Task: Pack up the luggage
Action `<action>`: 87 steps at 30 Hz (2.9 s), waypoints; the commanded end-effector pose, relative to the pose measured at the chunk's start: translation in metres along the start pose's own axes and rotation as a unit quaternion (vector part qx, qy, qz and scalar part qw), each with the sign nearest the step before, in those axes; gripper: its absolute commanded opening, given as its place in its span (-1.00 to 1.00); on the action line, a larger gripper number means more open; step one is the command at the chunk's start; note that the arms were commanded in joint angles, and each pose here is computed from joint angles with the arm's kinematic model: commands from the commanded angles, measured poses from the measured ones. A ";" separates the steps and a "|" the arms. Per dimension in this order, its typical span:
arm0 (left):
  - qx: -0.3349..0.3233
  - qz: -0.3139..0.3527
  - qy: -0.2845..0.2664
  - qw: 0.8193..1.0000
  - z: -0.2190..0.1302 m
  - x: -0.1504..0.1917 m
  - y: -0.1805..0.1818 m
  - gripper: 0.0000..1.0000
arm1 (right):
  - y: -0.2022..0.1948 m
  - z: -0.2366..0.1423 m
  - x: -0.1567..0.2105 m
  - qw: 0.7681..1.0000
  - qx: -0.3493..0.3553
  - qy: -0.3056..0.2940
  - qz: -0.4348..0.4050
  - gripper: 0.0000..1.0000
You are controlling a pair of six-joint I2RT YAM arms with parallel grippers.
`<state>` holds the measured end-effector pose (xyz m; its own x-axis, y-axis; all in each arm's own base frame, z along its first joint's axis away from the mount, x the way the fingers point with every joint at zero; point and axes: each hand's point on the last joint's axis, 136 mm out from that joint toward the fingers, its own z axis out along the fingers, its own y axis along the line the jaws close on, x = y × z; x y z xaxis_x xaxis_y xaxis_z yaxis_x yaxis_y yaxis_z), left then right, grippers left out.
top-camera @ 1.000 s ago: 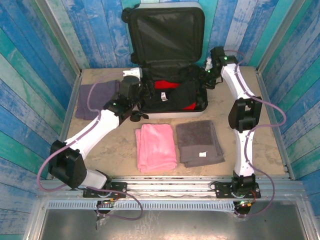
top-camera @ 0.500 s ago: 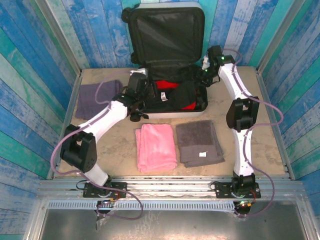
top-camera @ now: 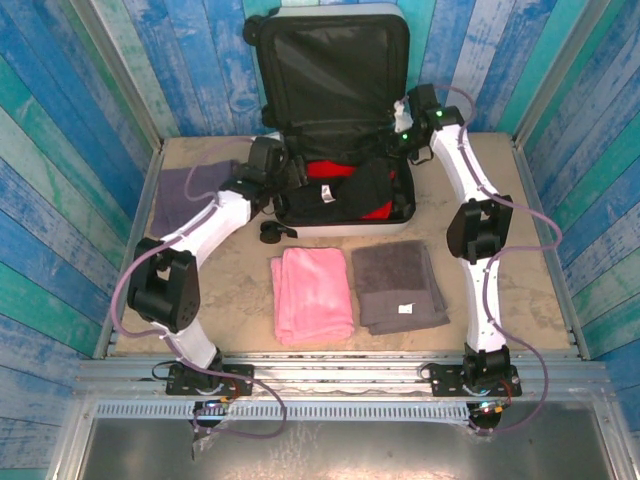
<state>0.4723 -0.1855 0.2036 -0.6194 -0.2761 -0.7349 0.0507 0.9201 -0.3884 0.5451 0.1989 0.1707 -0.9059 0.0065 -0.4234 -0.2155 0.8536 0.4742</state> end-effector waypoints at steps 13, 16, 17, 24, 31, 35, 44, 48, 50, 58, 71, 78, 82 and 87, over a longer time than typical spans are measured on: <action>-0.011 -0.009 0.035 0.999 0.030 0.000 0.011 0.70 | 0.042 -0.036 -0.014 0.940 0.080 -0.083 -0.322 -0.99; -0.030 -0.016 0.053 0.998 0.034 0.006 0.023 0.68 | 0.026 -0.031 -0.014 0.940 0.114 -0.078 -0.312 -1.00; -0.037 -0.015 0.059 0.997 0.035 0.007 0.026 0.69 | 0.019 -0.030 -0.014 0.941 0.127 -0.075 -0.303 -1.00; -0.057 0.014 0.130 0.990 0.060 0.028 0.031 0.69 | -0.003 -0.032 -0.012 0.961 0.134 -0.073 -0.231 -0.95; -0.057 0.043 0.214 0.974 0.092 0.053 0.033 0.62 | -0.005 -0.034 -0.004 0.969 0.124 -0.059 -0.206 -0.64; -0.085 0.057 0.223 0.969 0.100 0.060 0.046 0.61 | -0.016 -0.044 -0.001 0.972 0.154 -0.045 -0.171 0.15; -0.092 0.087 0.259 0.957 0.091 0.069 0.051 0.61 | -0.011 -0.071 -0.005 0.991 0.100 -0.055 -0.072 0.59; -0.111 0.095 0.274 0.951 0.085 0.076 0.058 0.60 | -0.007 -0.060 -0.006 0.994 0.085 -0.042 -0.059 0.61; -0.114 0.099 0.281 0.948 0.086 0.080 0.057 0.55 | -0.008 -0.049 -0.003 0.995 0.083 -0.028 -0.052 0.62; -0.123 0.107 0.333 0.929 0.101 0.114 0.052 0.34 | -0.014 -0.008 0.019 0.995 0.088 0.022 -0.038 0.59; -0.124 0.086 0.337 0.929 0.101 0.123 0.052 -1.00 | -0.015 0.016 0.032 0.994 0.070 0.054 -0.060 -0.28; -0.101 0.079 0.269 0.955 0.087 0.078 0.032 -1.00 | 0.014 -0.009 0.016 0.989 0.048 0.010 -0.138 -0.84; -0.090 0.083 0.219 0.968 0.073 0.047 0.020 -1.00 | 0.017 -0.030 0.007 0.981 0.069 -0.020 -0.180 -0.98; -0.066 0.091 0.156 0.981 0.051 0.015 0.006 -1.00 | 0.021 -0.048 -0.002 0.970 0.085 -0.068 -0.219 -0.99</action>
<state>0.4961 -0.2013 0.0746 -0.9181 0.0100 -0.3961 0.0688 0.9885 -0.1345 0.5147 0.1966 0.1781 -0.7940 -0.2893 -0.5347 -0.4502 0.8709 0.1973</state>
